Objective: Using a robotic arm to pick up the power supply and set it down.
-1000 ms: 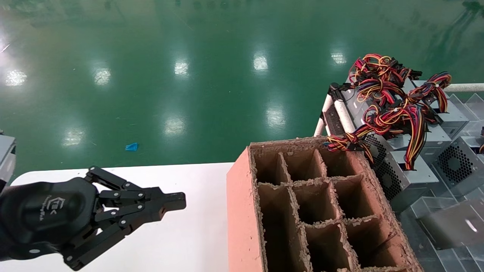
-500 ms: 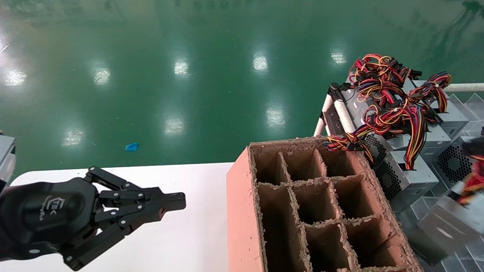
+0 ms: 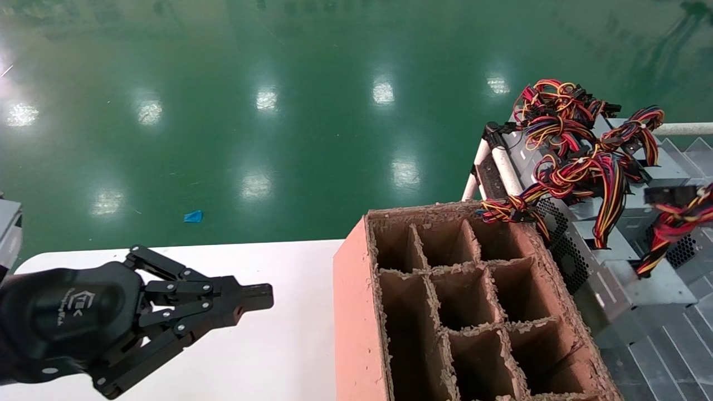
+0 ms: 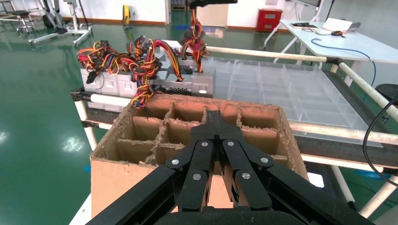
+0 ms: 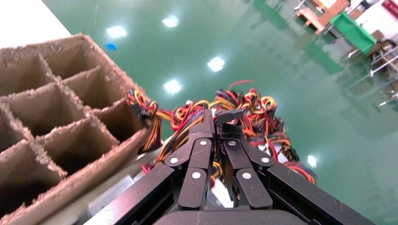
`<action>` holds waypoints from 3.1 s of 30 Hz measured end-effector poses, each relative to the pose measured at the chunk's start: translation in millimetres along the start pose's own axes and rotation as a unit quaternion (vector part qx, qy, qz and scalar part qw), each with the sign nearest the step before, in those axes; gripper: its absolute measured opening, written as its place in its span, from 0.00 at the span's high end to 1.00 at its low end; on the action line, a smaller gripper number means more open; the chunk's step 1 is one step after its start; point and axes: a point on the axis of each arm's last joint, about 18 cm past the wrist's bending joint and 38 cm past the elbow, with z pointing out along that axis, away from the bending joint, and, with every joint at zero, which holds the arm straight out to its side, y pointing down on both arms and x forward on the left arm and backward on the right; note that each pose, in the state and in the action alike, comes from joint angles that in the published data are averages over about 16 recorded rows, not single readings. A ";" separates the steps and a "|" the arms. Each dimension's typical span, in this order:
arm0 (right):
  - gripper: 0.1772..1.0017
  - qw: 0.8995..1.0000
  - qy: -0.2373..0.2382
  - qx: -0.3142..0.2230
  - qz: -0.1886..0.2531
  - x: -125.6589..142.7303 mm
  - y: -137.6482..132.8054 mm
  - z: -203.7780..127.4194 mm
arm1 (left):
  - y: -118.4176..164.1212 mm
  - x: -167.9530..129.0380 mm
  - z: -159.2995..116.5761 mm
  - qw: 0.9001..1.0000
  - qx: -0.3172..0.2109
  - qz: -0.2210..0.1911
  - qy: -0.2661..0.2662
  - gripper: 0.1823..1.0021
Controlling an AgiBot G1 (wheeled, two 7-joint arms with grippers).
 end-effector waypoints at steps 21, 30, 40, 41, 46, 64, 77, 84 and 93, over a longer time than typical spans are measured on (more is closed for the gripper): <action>0.98 1.000 -0.012 0.001 0.008 -8.2 1.4 18.1 | 0.0 0.0 0.0 1.000 0.000 0.000 0.000 0.99; 0.97 1.000 -0.009 -0.004 0.013 -7.4 4.1 19.2 | 0.0 0.0 0.0 1.000 0.000 0.000 0.000 0.99; 0.87 1.000 -0.014 -0.019 0.011 -10.1 8.3 18.0 | 0.0 0.0 0.0 1.000 0.000 0.000 0.000 0.99; 0.85 1.000 -0.016 -0.021 0.011 -10.7 8.8 18.2 | 0.0 0.0 0.0 1.000 0.000 0.000 0.000 0.99; 0.76 0.999 -0.022 -0.033 0.008 -12.6 11.4 18.8 | 0.0 0.0 0.0 1.000 0.000 0.000 0.000 0.99; 0.26 0.999 -0.019 -0.039 0.005 1.5 4.0 25.5 | 0.0 0.0 0.0 1.000 0.000 0.000 0.000 0.99; 0.05 0.999 -0.032 0.016 0.004 7.0 -8.6 39.9 | 0.0 0.0 0.0 1.000 0.000 0.000 0.000 0.99; 0.01 0.997 -0.063 0.043 0.005 -3.9 -16.8 57.1 | 0.0 0.0 0.0 1.000 0.000 0.000 0.000 0.99; 0.00 0.989 -0.122 0.077 0.019 -29.6 -27.2 86.1 | 0.0 0.0 0.0 1.000 0.000 0.000 0.000 0.99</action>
